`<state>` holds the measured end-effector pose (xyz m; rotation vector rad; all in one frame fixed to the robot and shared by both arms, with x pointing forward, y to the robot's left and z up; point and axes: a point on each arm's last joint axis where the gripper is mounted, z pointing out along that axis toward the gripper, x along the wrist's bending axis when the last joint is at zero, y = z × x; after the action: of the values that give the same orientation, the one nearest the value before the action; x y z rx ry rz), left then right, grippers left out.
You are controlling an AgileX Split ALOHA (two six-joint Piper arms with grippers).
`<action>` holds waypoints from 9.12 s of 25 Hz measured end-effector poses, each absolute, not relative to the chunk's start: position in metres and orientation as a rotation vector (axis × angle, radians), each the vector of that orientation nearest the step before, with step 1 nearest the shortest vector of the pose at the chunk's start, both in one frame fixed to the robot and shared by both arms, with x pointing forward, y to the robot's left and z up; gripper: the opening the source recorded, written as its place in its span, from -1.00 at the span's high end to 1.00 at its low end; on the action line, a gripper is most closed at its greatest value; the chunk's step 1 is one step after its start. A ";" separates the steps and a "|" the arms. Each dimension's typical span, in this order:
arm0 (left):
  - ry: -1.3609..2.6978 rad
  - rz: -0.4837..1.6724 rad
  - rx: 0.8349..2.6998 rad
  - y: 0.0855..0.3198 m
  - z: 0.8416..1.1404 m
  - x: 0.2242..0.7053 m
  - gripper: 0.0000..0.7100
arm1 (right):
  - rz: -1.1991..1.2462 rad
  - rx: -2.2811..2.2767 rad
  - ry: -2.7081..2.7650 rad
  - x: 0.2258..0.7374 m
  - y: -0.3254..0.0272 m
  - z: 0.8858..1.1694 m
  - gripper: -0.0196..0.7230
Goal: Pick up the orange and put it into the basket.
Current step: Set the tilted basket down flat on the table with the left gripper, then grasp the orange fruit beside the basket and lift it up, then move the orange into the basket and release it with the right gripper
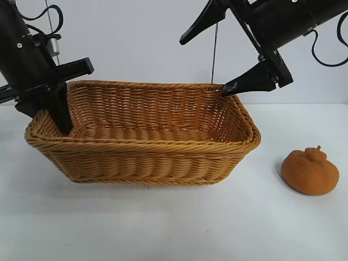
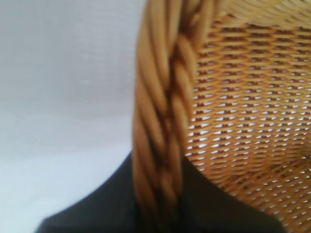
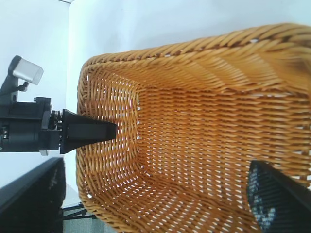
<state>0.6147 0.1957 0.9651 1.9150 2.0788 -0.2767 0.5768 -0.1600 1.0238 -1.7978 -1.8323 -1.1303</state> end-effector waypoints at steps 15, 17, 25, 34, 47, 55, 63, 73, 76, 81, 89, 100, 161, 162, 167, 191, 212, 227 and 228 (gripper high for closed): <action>2.114 -0.348 1.972 0.194 0.920 0.622 0.33 | -1.130 -1.797 -1.832 0.577 -0.160 1.024 -0.92; 2.113 -0.355 1.966 0.193 0.920 0.622 -0.11 | -1.130 -1.797 -1.832 0.577 -0.160 1.024 -0.92; 2.100 -0.422 2.008 0.191 0.935 0.620 -0.61 | -1.130 -1.797 -1.832 0.577 -0.160 1.024 -0.92; 1.936 -0.052 2.119 0.206 1.022 0.619 -0.62 | -1.130 -1.797 -1.832 0.577 -0.160 1.024 -0.92; 2.085 0.176 2.128 0.266 1.048 0.623 -0.62 | -1.130 -1.798 -1.832 0.577 -0.160 1.024 -0.92; 2.089 0.188 2.125 0.269 1.053 0.620 -0.62 | -1.128 -1.798 -1.837 0.577 -0.160 1.024 -0.92; 2.061 0.200 2.124 0.274 1.079 0.550 -0.62 | -1.127 -1.798 -1.840 0.577 -0.160 1.023 -0.92; 1.988 0.309 2.054 0.285 1.095 0.413 -0.62 | -1.126 -1.798 -1.841 0.577 -0.160 1.023 -0.92; 1.956 0.355 2.022 0.289 1.091 0.377 -0.62 | -1.126 -1.798 -1.841 0.577 -0.160 1.023 -0.92; 1.865 0.477 1.928 0.293 1.072 0.329 -0.62 | -1.123 -1.794 -1.841 0.576 -0.160 1.023 -0.92; 1.722 0.645 1.781 0.296 1.050 0.288 -0.62 | -1.104 -1.772 -1.841 0.574 -0.159 1.023 -0.92; 1.552 0.809 1.611 0.299 1.053 0.246 -0.62 | -1.079 -1.664 -1.933 0.575 -0.157 1.040 -0.92; 1.495 0.855 1.553 0.300 1.053 0.233 -0.62 | -0.083 -2.138 -2.079 0.634 -0.276 0.937 0.86; 1.495 0.855 1.553 0.300 1.053 0.233 -0.62 | -0.115 -2.147 -2.090 0.633 -0.276 0.947 0.86; 1.495 0.855 1.553 0.300 1.053 0.233 -0.62 | -0.337 -2.190 -2.115 0.622 -0.272 1.004 0.86; 1.495 0.855 1.553 0.300 1.053 0.233 -0.62 | -0.879 -1.691 -2.382 0.575 -0.072 1.039 0.86; 1.495 0.855 1.553 0.300 1.053 0.233 -0.62 | -0.705 -1.717 -2.388 0.588 -0.027 0.930 0.86; 1.495 0.855 1.553 0.300 1.053 0.233 -0.62 | -0.901 -1.646 -2.441 0.573 -0.038 1.016 -0.90; 1.495 0.855 1.553 0.300 1.053 0.233 -0.62 | -0.892 -1.626 -2.454 0.570 -0.040 1.026 -0.90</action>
<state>0.2328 0.3004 1.0529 1.5534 1.4947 0.8552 0.5697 -0.0397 1.0259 -1.6261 -2.4536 -0.8922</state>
